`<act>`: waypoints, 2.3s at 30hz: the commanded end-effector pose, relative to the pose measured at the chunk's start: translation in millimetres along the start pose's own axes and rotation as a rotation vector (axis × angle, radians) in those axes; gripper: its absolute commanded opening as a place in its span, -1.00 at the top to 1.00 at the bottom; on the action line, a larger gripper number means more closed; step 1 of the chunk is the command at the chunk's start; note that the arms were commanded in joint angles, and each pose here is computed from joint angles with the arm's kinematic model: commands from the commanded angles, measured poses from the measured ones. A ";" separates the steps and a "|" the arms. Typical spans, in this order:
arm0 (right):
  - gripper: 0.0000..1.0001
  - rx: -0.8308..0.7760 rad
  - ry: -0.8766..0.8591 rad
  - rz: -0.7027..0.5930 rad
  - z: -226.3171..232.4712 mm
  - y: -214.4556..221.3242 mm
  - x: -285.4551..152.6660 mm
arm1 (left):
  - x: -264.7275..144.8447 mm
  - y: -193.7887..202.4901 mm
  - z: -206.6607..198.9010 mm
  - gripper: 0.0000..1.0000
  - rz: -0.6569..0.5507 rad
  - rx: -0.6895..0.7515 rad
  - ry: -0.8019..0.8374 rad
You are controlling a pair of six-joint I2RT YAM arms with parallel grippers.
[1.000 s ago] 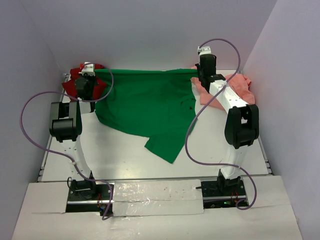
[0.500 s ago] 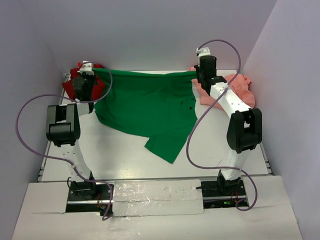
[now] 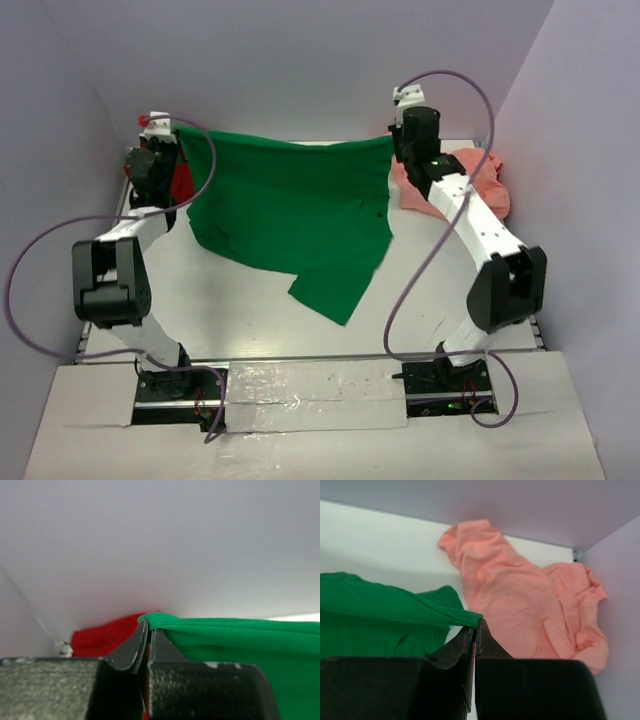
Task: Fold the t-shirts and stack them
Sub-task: Move the tshirt to the center of the board
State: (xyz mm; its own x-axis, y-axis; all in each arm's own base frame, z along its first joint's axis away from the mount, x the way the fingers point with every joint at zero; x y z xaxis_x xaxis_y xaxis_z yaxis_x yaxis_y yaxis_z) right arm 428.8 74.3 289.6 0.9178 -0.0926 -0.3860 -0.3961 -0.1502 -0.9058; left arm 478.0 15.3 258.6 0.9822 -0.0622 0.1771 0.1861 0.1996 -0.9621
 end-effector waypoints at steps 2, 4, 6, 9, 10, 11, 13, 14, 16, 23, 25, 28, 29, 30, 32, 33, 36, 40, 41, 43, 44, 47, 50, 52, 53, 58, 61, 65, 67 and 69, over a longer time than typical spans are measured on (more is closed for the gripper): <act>1.00 0.068 0.031 -0.214 -33.8 -71.6 -79.4 | -33.5 -97.7 32.6 1.00 -0.134 0.015 -0.098; 1.00 0.072 0.021 -0.240 -41.8 -83.4 -104.2 | -55.9 -143.0 39.2 1.00 -0.185 0.017 -0.120; 1.00 0.083 0.007 -0.285 -49.1 -102.0 -127.4 | -86.4 -184.7 44.2 1.00 -0.230 0.024 -0.136; 1.00 0.096 -0.078 -0.321 -39.1 -118.6 -152.4 | -130.6 -239.3 50.1 1.00 -0.293 0.021 -0.170; 1.00 0.098 -0.090 -0.321 -35.2 -122.4 -159.3 | -143.1 -259.3 53.4 1.00 -0.324 0.020 -0.188; 1.00 0.094 -0.110 -0.325 -29.7 -123.9 -164.3 | -155.8 -273.3 55.8 1.00 -0.346 0.029 -0.202; 1.00 0.088 -0.167 -0.356 -12.3 -127.4 -180.5 | -185.7 -295.8 63.1 1.00 -0.340 0.031 -0.265; 1.00 0.083 -0.179 -0.366 -7.4 -128.9 -187.0 | -206.8 -321.0 68.0 1.00 -0.382 0.041 -0.298; 1.00 0.085 -0.215 -0.377 2.8 -130.3 -202.1 | -227.0 -328.7 72.6 1.00 -0.368 0.065 -0.344; 1.00 0.112 -0.141 -0.429 -19.4 -125.1 -225.7 | -285.3 -341.8 70.1 1.00 -0.353 0.082 -0.373; 1.00 0.121 -0.112 -0.449 -30.9 -125.7 -229.3 | -287.3 -338.9 66.5 1.00 -0.352 0.089 -0.347; 1.00 0.127 -0.048 -0.449 -51.5 -128.2 -226.0 | -281.2 -329.7 61.0 1.00 -0.321 0.045 -0.306; 1.00 0.138 -0.004 -0.448 -63.7 -128.8 -221.5 | -275.9 -326.9 59.4 1.00 -0.318 0.025 -0.292; 1.00 0.138 0.016 -0.445 -69.9 -129.8 -219.4 | -271.6 -323.5 56.4 1.00 -0.311 0.001 -0.269; 1.00 0.148 0.088 -0.446 -89.8 -134.6 -213.9 | -255.7 -312.8 50.9 1.00 -0.293 -0.026 -0.219; 1.00 0.149 0.105 -0.441 -95.7 -135.5 -211.8 | -249.3 -309.4 49.7 1.00 -0.284 -0.040 -0.207; 1.00 0.151 0.149 -0.420 -115.6 -141.8 -201.4 | -225.1 -298.7 43.4 1.00 -0.274 -0.107 -0.154; 1.00 0.169 0.168 -0.415 -140.6 -161.2 -197.5 | -199.8 -290.0 36.5 1.00 -0.274 -0.109 -0.157; 1.00 0.168 0.163 -0.407 -143.1 -162.5 -193.5 | -190.2 -284.4 28.5 1.00 -0.260 -0.105 -0.151; 1.00 0.169 0.149 -0.395 -144.1 -165.4 -184.5 | -180.3 -280.1 11.7 1.00 -0.261 -0.039 -0.176; 1.00 0.171 0.143 -0.381 -142.8 -164.3 -178.2 | -178.1 -280.3 -0.7 1.00 -0.269 -0.039 -0.159; 1.00 0.177 0.131 -0.367 -140.6 -161.4 -174.6 | -169.8 -279.9 -5.8 1.00 -0.270 -0.026 -0.187; 1.00 0.191 0.161 -0.373 -152.1 -159.3 -176.3 | -162.6 -282.2 -5.7 1.00 -0.285 -0.021 -0.211; 1.00 0.202 0.139 -0.371 -149.8 -157.7 -178.6 | -154.8 -285.3 -3.6 1.00 -0.272 -0.033 -0.243; 1.00 0.218 0.118 -0.362 -146.8 -156.3 -180.9 | -153.1 -286.8 -2.6 1.00 -0.269 -0.036 -0.253; 1.00 0.243 0.096 -0.384 -144.0 -159.4 -188.0 | -153.4 -298.3 4.1 1.00 -0.291 -0.083 -0.274; 1.00 0.250 0.074 -0.377 -138.2 -159.4 -188.9 | -144.0 -298.0 29.9 1.00 -0.276 -0.094 -0.297; 1.00 0.245 0.084 -0.375 -137.7 -157.5 -187.5 | -143.3 -289.5 53.5 1.00 -0.269 -0.088 -0.335; 1.00 0.241 0.089 -0.373 -138.1 -157.8 -188.0 | -150.2 -289.0 53.7 1.00 -0.289 -0.066 -0.333; 1.00 0.238 0.062 -0.379 -129.8 -161.1 -191.1 | -154.7 -290.2 54.1 1.00 -0.288 -0.063 -0.335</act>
State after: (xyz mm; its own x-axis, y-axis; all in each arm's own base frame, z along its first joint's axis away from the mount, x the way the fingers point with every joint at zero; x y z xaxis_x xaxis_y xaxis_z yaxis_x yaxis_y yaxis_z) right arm 332.5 -1.0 510.2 0.9953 -0.0432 -0.0867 -0.0846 0.0490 -0.9952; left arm 295.6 5.3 497.0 0.9071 0.1415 0.3964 0.3752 0.1548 -0.9139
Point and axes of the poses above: each gripper's point midway between its finger pads, its own x axis out along the fingers, its own z axis along the line the jaws close on, y = z × x, the point moved 7 cm from there along -x, back along the fingers, and after that the axes turned 6 degrees about x, right-handed, at the moved point
